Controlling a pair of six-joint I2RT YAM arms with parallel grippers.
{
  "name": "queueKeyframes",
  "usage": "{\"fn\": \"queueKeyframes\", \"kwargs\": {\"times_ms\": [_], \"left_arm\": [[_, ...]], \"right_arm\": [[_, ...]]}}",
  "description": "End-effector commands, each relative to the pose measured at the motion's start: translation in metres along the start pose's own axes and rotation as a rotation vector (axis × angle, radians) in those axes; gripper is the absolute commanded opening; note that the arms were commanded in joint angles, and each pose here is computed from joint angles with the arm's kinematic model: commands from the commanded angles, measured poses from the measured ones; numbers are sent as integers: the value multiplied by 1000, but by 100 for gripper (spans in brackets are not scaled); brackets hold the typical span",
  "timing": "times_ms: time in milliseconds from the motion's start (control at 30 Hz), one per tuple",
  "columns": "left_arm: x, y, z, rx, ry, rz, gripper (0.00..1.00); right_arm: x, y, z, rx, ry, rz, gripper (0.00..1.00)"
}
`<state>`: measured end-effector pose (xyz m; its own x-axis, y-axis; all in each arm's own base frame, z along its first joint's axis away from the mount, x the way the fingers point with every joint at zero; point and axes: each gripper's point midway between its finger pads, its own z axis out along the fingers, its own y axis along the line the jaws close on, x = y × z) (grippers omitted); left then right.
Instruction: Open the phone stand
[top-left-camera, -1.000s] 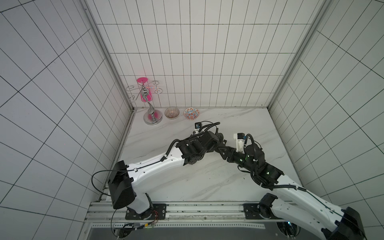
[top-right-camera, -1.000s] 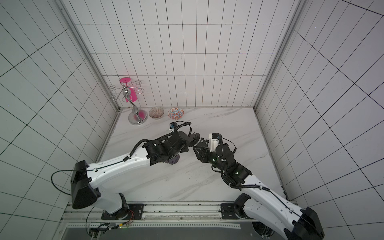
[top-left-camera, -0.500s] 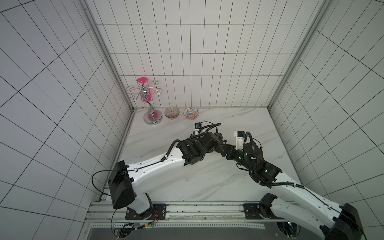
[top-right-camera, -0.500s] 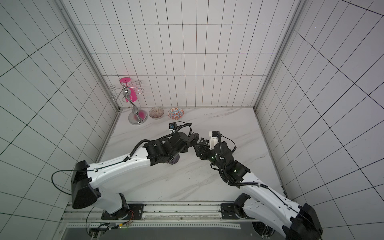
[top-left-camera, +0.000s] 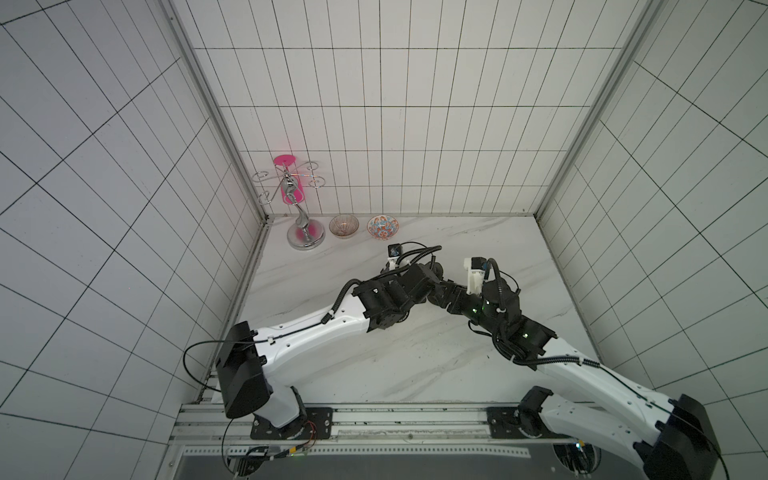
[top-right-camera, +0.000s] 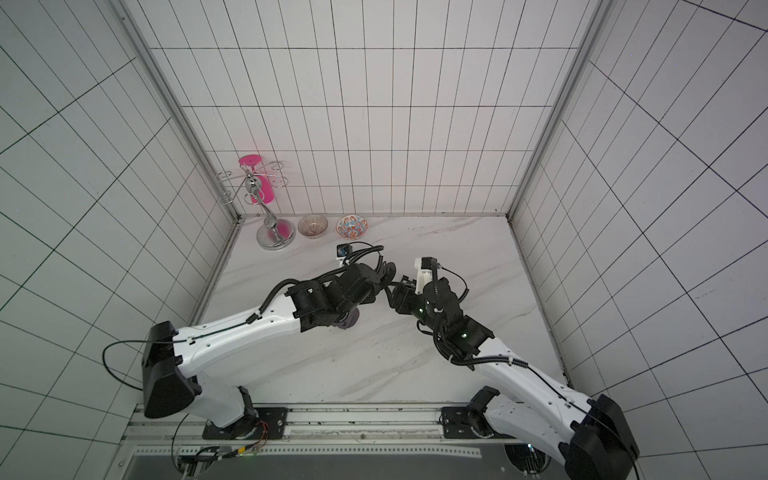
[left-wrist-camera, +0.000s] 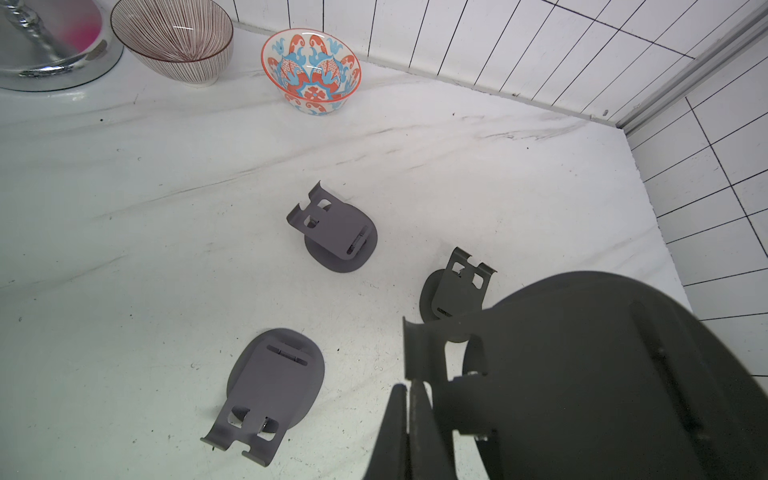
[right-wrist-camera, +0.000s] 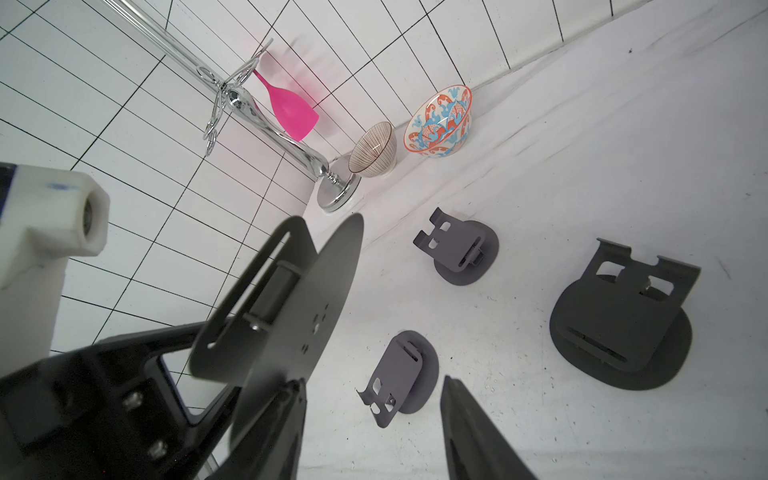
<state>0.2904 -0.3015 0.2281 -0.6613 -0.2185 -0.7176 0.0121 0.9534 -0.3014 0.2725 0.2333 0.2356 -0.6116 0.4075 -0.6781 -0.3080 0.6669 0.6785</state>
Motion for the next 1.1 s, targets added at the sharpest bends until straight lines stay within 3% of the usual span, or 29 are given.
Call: {"fn": "queueKeyframes", "kwargs": {"times_ms": [0,267,1067], "left_arm": [[-16,-12,-12,38,-49,-25,0],[-24,-13,-13,24,-69,-24,0],[-23,-10,-16,31,-70,-16,0]], "right_arm": [[-25,39,-15,-128,-61,7,55],[-25,41,-35,-166,-96,-5,58],[-28,37,-1,-107,-82,-5,54]]}}
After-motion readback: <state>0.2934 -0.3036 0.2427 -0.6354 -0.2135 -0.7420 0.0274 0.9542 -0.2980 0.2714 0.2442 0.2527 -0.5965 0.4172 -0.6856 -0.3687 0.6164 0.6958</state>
